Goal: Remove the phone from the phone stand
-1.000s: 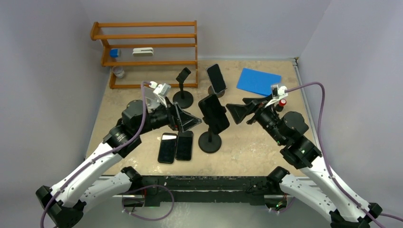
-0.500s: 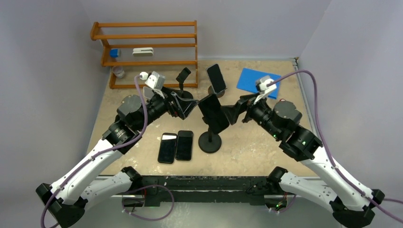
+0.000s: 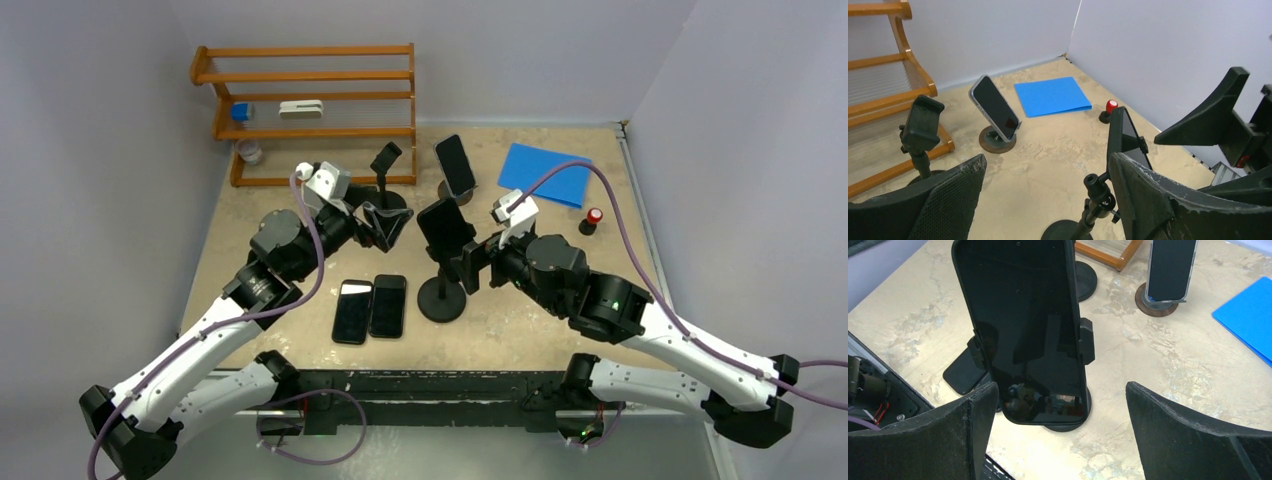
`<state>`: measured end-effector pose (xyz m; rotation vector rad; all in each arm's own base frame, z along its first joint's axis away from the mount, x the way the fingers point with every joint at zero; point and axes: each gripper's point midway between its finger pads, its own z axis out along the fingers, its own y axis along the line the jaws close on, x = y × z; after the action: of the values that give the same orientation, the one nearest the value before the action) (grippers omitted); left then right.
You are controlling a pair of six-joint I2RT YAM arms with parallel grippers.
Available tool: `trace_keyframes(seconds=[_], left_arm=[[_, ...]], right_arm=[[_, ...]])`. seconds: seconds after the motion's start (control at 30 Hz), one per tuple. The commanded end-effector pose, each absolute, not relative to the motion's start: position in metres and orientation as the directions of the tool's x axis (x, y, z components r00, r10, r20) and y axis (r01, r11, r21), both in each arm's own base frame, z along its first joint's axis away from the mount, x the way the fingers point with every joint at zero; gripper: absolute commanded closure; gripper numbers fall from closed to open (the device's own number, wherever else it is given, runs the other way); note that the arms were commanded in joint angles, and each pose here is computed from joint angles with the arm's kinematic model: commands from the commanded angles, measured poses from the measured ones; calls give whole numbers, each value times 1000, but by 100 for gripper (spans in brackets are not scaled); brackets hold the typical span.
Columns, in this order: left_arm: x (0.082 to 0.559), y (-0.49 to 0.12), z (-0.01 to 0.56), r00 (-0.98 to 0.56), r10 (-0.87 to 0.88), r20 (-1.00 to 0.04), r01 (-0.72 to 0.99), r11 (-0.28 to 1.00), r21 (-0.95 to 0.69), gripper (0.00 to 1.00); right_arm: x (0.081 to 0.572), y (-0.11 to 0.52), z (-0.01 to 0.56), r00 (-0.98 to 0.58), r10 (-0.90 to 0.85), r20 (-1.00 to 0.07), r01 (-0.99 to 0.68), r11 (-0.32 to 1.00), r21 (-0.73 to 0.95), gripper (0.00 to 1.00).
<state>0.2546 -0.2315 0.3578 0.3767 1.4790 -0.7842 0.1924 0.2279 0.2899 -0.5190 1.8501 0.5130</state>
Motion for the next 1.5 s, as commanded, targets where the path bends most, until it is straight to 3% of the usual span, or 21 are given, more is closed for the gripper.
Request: trace_keyframes(seconds=[0.0, 0.5, 0.73, 1.47], left_arm=[[254, -233, 363, -53, -250, -967, 686, 695, -217, 10], [241, -247, 356, -112, -243, -963, 746, 620, -243, 10], [238, -247, 357, -111, -244, -963, 754, 611, -241, 10], [235, -252, 355, -124, -233, -964, 771, 590, -242, 10]], right_arm=[[193, 229, 299, -273, -100, -957, -587, 805, 83, 1], [193, 241, 287, -247, -138, -959, -610, 791, 43, 2], [182, 253, 286, -219, -169, -961, -694, 719, 32, 1], [194, 258, 277, -234, -174, -957, -653, 757, 22, 1]])
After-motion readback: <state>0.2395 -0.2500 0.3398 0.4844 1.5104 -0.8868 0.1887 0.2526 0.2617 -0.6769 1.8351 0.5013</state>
